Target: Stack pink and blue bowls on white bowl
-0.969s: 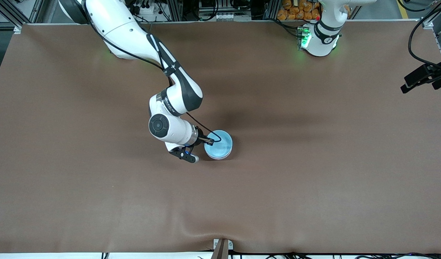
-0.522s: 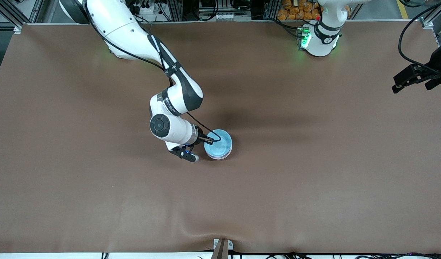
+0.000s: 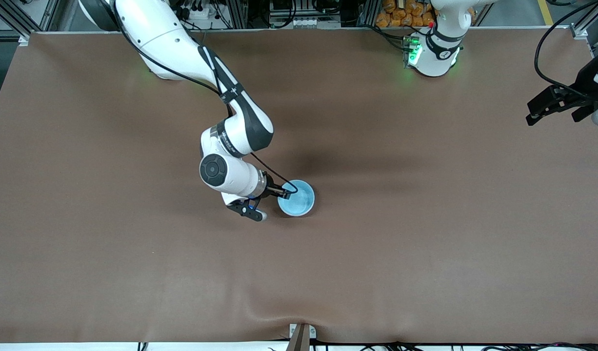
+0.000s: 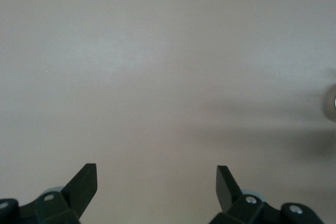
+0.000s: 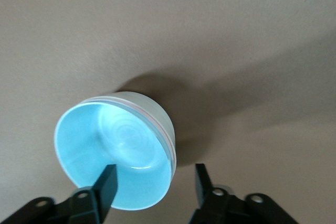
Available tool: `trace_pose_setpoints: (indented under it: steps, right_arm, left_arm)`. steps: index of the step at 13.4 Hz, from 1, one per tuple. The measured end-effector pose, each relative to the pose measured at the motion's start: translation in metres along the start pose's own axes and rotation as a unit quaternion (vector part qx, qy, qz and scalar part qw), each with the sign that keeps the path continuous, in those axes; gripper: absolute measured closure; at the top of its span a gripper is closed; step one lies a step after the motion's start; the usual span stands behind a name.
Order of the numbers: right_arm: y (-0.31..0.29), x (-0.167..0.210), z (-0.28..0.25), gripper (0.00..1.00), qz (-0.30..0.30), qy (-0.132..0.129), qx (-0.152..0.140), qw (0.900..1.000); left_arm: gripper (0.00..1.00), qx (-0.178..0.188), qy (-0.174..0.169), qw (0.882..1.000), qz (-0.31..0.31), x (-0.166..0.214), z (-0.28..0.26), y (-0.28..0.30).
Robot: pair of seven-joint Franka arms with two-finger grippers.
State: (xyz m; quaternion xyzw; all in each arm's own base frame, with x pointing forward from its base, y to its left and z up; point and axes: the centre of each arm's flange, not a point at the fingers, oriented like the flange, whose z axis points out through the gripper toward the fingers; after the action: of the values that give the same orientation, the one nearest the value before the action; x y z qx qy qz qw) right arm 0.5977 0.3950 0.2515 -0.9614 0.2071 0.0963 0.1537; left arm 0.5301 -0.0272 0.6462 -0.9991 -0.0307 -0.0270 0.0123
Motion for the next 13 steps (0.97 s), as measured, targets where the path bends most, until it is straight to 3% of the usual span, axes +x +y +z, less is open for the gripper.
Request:
trace_pose_setpoints:
  steps: [3, 5, 10, 13]
  right_arm:
    - [0.016, 0.023, -0.050, 0.01, 0.006, -0.005, -0.003, 1.000]
    - [0.045, 0.048, -0.097, 0.00, -0.032, -0.007, -0.020, 0.999]
    - [0.112, 0.084, -0.199, 0.00, -0.130, 0.040, -0.083, 0.987]
    - [0.169, 0.097, -0.243, 0.00, -0.171, 0.048, -0.084, 0.981]
  left_arm:
    - [0.00, 0.000, 0.003, 1.000, 0.008, -0.001, -0.003, 0.009]
    - [0.00, 0.000, 0.003, 1.000, 0.008, -0.001, -0.003, 0.009]
    - [0.00, 0.000, 0.002, 1.000, 0.007, -0.001, -0.002, 0.008]
    - [0.00, 0.000, 0.001, 1.000, 0.003, -0.001, -0.004, 0.003]
